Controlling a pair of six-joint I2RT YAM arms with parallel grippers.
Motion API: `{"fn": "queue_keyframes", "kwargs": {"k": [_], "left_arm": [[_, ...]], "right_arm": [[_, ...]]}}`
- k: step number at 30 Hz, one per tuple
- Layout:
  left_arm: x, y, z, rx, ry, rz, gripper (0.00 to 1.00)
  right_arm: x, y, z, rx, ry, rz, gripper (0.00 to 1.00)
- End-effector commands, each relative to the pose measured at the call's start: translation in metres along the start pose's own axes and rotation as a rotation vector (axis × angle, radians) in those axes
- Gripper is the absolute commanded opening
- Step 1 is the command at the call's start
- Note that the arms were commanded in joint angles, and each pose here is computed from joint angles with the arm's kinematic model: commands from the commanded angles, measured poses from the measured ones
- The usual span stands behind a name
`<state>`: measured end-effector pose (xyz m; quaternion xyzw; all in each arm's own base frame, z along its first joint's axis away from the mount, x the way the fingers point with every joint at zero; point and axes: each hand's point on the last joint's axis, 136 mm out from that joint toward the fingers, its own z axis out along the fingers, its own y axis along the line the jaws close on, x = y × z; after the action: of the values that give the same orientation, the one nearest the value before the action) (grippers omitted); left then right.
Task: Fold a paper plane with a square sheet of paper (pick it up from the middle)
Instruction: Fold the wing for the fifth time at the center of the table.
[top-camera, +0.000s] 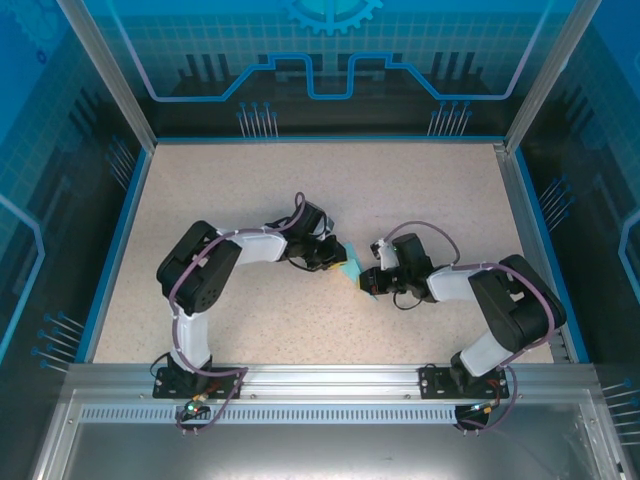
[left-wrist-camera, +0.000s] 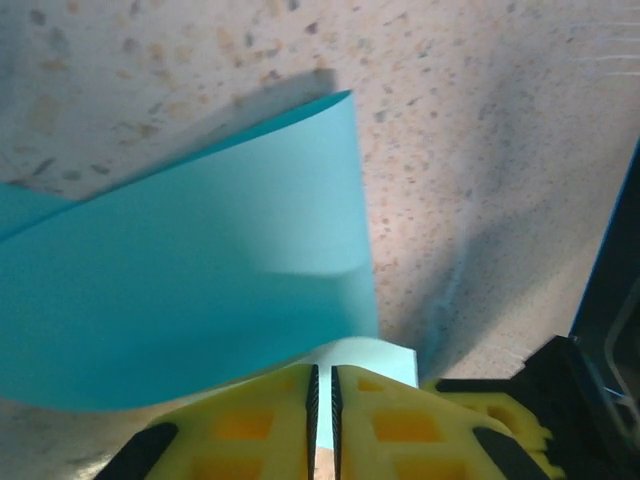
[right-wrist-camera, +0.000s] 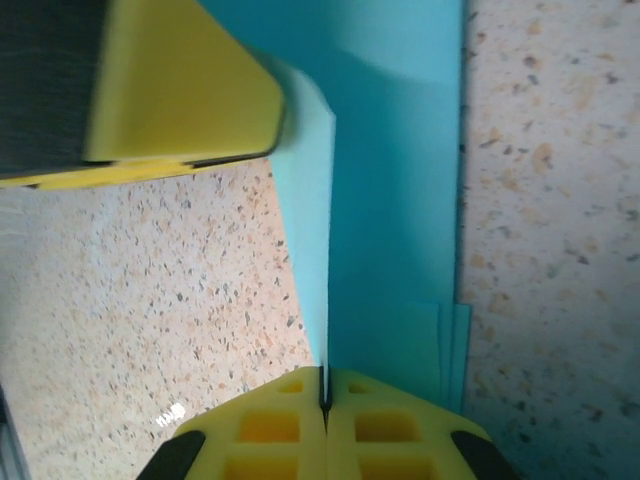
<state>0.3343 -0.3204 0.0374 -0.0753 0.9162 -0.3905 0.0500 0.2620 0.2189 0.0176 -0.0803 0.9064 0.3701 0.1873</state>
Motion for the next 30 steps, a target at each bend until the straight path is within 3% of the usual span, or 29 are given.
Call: {"fn": "queue_keyframes", "kwargs": {"k": [1,11,30], "left_arm": [[-0.004,-0.020,-0.017,0.048,-0.047,0.055,0.16],[0.010,-0.020,-0.013,0.141,-0.040,0.054,0.17],[0.031,-0.012,0.014,0.118,0.025,0.080,0.11]], "right_arm": [[-0.002,-0.001,-0.002,-0.044,-0.021,0.078,0.02],[-0.001,-0.008,-0.001,-0.080,-0.036,0.206,0.00],[0.014,-0.030,0.006,-0.016,0.043,0.374,0.00]]}}
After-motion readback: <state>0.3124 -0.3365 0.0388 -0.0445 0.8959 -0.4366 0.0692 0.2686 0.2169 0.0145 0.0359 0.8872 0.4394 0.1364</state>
